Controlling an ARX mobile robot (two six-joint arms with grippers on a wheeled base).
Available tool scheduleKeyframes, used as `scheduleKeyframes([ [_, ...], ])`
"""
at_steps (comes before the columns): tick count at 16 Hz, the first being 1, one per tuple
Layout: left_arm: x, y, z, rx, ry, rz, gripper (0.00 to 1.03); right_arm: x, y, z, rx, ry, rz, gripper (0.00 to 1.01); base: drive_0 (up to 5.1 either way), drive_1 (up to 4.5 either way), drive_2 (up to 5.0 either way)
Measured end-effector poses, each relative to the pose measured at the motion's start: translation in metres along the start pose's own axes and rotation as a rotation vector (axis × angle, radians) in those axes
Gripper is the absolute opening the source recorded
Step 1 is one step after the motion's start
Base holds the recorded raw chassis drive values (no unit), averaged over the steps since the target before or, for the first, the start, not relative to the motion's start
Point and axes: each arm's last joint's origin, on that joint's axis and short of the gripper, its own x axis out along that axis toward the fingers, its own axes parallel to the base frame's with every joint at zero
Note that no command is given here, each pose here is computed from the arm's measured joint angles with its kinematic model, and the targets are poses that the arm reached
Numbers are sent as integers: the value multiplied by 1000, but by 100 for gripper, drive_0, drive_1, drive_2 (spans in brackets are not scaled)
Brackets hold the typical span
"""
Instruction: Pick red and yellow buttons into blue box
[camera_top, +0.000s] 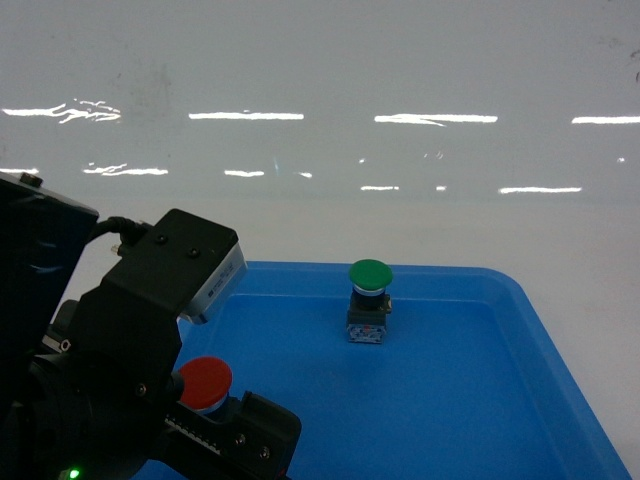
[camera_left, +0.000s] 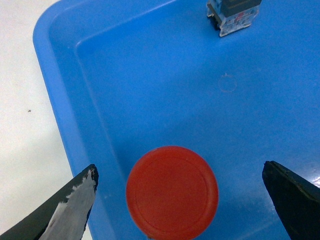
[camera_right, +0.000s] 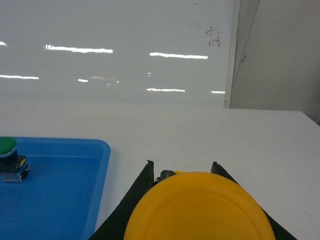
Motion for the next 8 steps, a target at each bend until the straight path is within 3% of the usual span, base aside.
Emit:
scheduleKeyframes([
  [3,10,3,-5,-34,29,-10,98,0,0,0,0,0,0,28,0,0,0],
  [8,20,6,-10,-63,41,-26,98,0,0,0,0,0,0,28,0,0,0],
])
